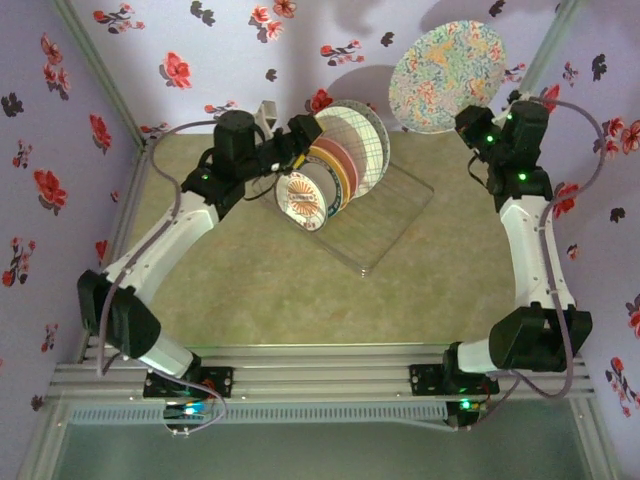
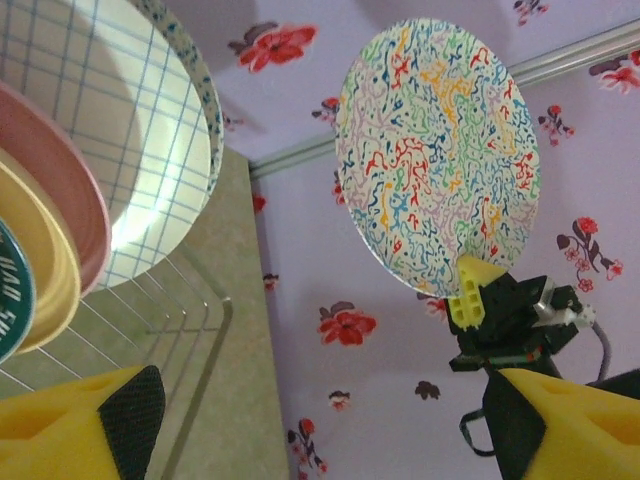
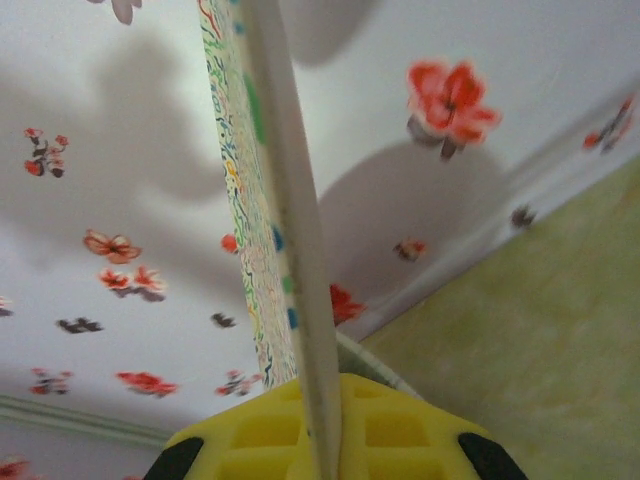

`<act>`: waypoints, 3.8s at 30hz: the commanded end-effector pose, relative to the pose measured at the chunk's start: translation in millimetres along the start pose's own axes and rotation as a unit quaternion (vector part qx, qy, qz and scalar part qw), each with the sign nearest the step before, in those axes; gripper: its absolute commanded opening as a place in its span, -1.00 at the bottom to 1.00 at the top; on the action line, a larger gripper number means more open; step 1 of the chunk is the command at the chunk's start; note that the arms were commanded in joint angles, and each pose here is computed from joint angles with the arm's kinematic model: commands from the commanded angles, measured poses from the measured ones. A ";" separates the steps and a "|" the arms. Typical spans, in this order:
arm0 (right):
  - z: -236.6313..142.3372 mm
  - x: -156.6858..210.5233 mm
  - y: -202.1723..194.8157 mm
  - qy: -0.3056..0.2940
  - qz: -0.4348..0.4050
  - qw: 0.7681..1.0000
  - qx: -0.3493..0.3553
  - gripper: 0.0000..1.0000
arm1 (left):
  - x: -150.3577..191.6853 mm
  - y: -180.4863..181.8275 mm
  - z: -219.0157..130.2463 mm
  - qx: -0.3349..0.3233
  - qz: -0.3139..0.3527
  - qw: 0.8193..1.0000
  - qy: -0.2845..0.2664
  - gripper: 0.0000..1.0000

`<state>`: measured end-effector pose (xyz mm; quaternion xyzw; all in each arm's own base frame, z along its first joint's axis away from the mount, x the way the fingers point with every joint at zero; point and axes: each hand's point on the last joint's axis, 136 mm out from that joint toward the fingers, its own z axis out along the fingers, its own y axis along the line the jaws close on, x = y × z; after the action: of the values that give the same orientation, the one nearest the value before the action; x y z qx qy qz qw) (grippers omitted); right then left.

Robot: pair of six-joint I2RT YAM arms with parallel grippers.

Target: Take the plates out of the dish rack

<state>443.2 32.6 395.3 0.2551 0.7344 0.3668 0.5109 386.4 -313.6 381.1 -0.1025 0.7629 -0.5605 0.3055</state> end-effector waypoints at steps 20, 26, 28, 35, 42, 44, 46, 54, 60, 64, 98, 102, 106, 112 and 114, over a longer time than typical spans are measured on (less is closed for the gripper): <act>-8.3 100.8 80.2 0.175 0.206 0.959 -0.089 -1.00 | 9.2 -30.7 68.5 0.070 -0.094 0.992 0.054 0.03; -7.5 109.9 79.6 0.191 0.214 0.954 -0.083 -1.00 | 8.6 -24.9 70.3 0.061 -0.089 0.993 0.048 -0.23; -7.7 112.3 81.0 0.196 0.215 0.953 -0.084 -1.00 | 8.5 -22.7 70.6 0.057 -0.087 0.994 0.046 -0.25; -7.4 116.8 78.3 0.201 0.214 0.953 -0.078 -1.00 | 8.6 -17.7 70.9 0.046 -0.080 0.995 0.043 -0.59; -7.5 115.5 80.5 0.200 0.200 0.956 -0.079 -1.00 | 5.9 -20.5 66.8 0.047 -0.070 0.996 0.036 -1.00; -8.9 113.7 83.5 0.200 0.187 0.958 -0.082 -0.99 | 2.9 -24.8 62.5 0.051 -0.064 0.996 0.032 -1.00; -11.7 112.2 86.3 0.200 0.166 0.962 -0.083 -0.42 | -3.8 -28.9 55.3 0.057 -0.058 0.996 0.024 -1.00; -48.7 100.4 97.1 0.141 0.011 0.986 -0.090 0.98 | -50.6 -14.1 3.0 0.058 -0.058 0.996 -0.031 -1.00; -74.2 129.2 103.4 0.144 -0.140 0.977 -0.071 0.99 | -87.8 49.4 -43.9 0.014 -0.085 0.992 -0.095 -1.00; -84.2 166.1 120.7 0.155 -0.255 0.950 -0.095 0.99 | -112.2 93.5 -75.3 -0.017 -0.097 0.985 -0.142 -1.00; -86.1 279.6 213.0 0.132 -0.371 0.869 -0.301 0.99 | -171.2 357.8 -122.8 -0.161 -0.150 0.940 -0.261 -1.00; -84.1 279.1 208.8 0.130 -0.378 0.870 -0.290 0.99 | -173.0 372.9 -115.9 -0.166 -0.157 0.940 -0.253 -1.00; -81.8 279.9 206.3 0.130 -0.382 0.870 -0.284 0.99 | -173.1 386.4 -110.8 -0.173 -0.165 0.939 -0.248 -1.00; -80.3 281.5 205.5 0.132 -0.382 0.870 -0.282 0.99 | -177.0 402.9 -105.2 -0.179 -0.175 0.937 -0.245 -1.00; -79.4 281.8 204.7 0.133 -0.383 0.870 -0.280 0.99 | -179.4 406.8 -104.0 -0.180 -0.178 0.936 -0.244 -1.00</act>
<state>271.4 347.5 406.3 -0.2533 0.7153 0.3660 0.5388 525.1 -5.5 68.3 -0.4529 0.7308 -0.4009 0.3165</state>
